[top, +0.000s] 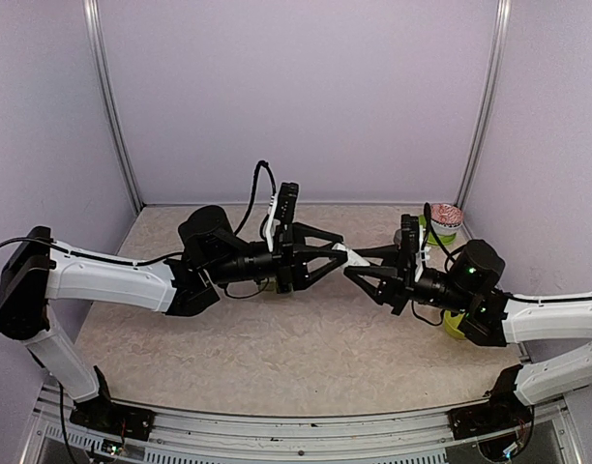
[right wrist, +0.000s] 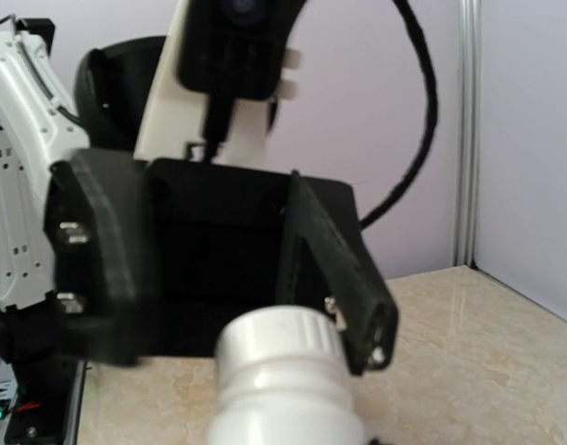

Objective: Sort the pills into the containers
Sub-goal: Open the lid of the pill bottle.

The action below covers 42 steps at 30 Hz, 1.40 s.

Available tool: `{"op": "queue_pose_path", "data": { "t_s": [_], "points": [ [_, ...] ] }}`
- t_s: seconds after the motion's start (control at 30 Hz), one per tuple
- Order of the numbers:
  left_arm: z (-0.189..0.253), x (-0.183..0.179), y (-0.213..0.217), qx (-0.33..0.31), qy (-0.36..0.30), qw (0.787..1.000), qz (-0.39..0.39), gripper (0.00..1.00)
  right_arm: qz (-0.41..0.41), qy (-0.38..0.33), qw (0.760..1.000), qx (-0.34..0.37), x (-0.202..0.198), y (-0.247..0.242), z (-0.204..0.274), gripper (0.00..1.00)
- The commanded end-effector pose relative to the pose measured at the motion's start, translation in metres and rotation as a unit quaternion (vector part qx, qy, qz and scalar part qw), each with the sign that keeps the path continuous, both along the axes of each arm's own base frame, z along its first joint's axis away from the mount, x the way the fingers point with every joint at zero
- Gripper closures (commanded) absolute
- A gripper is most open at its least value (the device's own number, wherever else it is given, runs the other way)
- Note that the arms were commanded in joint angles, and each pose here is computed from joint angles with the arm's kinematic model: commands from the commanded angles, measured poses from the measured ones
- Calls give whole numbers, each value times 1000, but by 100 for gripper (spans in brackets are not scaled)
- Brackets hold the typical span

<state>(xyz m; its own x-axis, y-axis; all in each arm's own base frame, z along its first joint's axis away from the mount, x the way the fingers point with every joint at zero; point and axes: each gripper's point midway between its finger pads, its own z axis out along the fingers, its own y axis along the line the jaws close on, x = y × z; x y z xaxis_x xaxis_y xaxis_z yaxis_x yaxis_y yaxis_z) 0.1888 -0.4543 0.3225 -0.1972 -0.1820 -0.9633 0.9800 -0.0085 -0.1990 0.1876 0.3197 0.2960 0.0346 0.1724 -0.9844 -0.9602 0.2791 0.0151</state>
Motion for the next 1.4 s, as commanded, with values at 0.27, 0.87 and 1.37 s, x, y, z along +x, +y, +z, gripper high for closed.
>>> {"op": "queue_pose_path", "data": {
  "t_s": [0.27,0.87,1.37],
  "points": [
    [-6,4,-1,1,17,1000,5,61,-22,-18,999,16,3,-6,13,85],
    [3,26,-2,5,122,991,56,77,-37,-36,999,-1,9,-4,9,85],
    [-5,53,3,45,204,968,135,79,-85,-87,992,-41,19,-11,-4,86]
  ]
}}
